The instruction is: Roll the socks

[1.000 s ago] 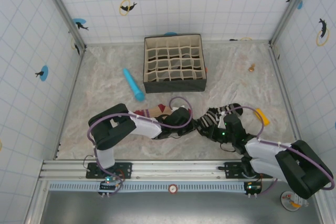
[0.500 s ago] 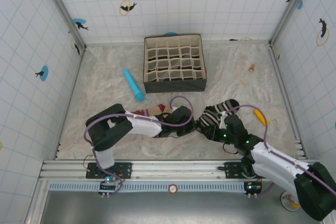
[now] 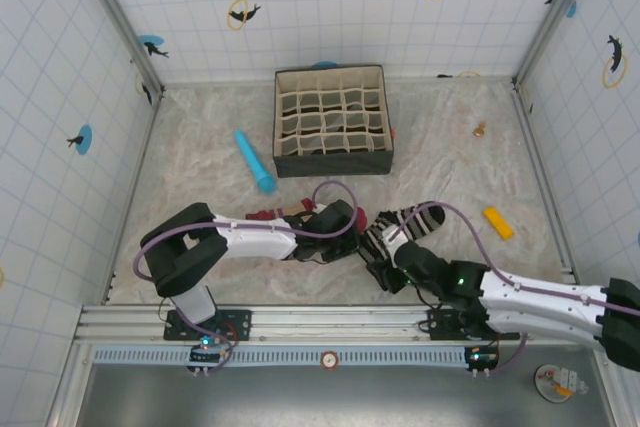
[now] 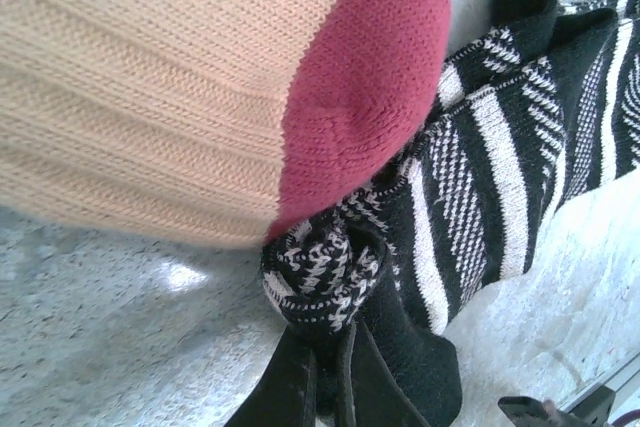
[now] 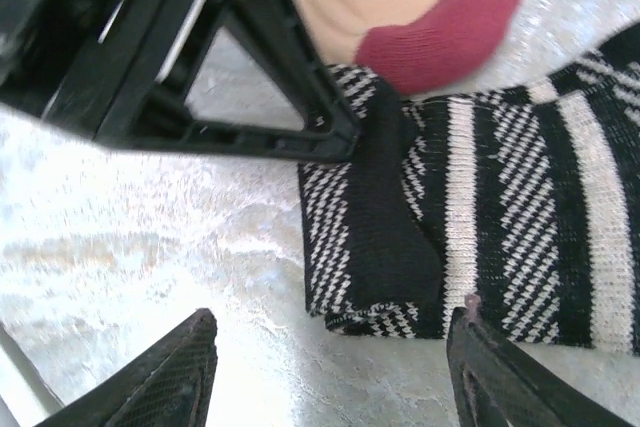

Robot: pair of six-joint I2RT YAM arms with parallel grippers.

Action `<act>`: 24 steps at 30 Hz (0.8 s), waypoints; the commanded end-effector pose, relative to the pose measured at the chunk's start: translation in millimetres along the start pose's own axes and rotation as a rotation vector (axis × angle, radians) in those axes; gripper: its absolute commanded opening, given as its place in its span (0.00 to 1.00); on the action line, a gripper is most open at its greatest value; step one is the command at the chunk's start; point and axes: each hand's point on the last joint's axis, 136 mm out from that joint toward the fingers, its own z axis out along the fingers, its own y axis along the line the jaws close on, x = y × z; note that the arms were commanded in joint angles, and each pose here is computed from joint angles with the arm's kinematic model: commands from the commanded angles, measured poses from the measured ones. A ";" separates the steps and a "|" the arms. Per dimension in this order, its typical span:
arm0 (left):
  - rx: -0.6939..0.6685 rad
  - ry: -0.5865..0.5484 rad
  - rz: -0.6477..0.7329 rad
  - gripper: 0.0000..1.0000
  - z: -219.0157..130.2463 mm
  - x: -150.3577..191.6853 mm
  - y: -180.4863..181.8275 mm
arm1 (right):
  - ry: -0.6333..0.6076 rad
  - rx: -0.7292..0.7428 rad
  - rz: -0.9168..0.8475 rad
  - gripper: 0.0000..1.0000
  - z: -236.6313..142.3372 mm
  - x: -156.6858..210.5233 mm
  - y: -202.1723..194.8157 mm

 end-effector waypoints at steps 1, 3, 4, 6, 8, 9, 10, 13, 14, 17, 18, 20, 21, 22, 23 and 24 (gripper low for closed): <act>-0.061 0.032 0.004 0.00 -4.8 6.2 20.4 | -0.077 0.120 -0.198 0.63 -0.3 -20.9 -2.5; -0.061 0.040 0.005 0.00 -4.9 7.5 20.6 | -0.083 0.153 -0.296 0.63 2.2 -20.0 3.6; -0.059 0.042 0.006 0.00 -5.2 7.7 20.1 | -0.090 0.177 -0.343 0.62 3.5 -19.2 5.5; -0.055 0.041 0.007 0.00 -6.4 7.2 19.2 | -0.107 0.204 -0.407 0.62 5.1 -19.1 10.2; -0.056 0.040 0.009 0.00 -7.5 7.6 19.8 | -0.114 0.214 -0.442 0.62 8.1 -18.0 13.7; -0.056 0.042 0.010 0.00 -7.6 7.7 20.2 | -0.108 0.225 -0.465 0.62 9.9 -15.2 13.4; -0.055 0.042 0.011 0.00 -8.2 7.8 20.3 | -0.128 0.226 -0.470 0.62 11.2 -18.8 16.6; -0.053 0.047 0.012 0.00 -8.8 8.6 20.8 | -0.129 0.264 -0.515 0.62 15.4 -17.3 15.8; -0.053 0.047 0.013 0.00 -8.8 8.7 20.7 | -0.135 0.276 -0.524 0.62 16.3 -18.8 15.6; -0.051 0.055 0.013 0.00 -8.3 9.7 19.9 | -0.144 0.293 -0.560 0.62 20.2 -20.3 18.0; -0.050 0.057 0.013 0.00 -8.3 9.9 20.0 | -0.147 0.299 -0.568 0.62 21.6 -21.1 18.8; -0.048 0.058 0.014 0.00 -8.1 10.0 19.3 | -0.143 0.319 -0.577 0.62 23.9 -24.2 19.8; -0.048 0.058 0.013 0.00 -8.7 9.8 19.0 | -0.139 0.325 -0.584 0.62 25.7 -24.5 20.4; -0.047 0.057 0.012 0.00 -9.0 9.2 18.8 | -0.135 0.325 -0.592 0.61 27.4 -23.2 20.7; -0.047 0.057 0.012 0.00 -9.0 9.5 19.0 | -0.131 0.327 -0.600 0.59 29.1 -22.0 20.7; -0.045 0.059 0.013 0.00 -9.4 9.9 18.7 | -0.126 0.333 -0.603 0.57 30.6 -20.5 19.7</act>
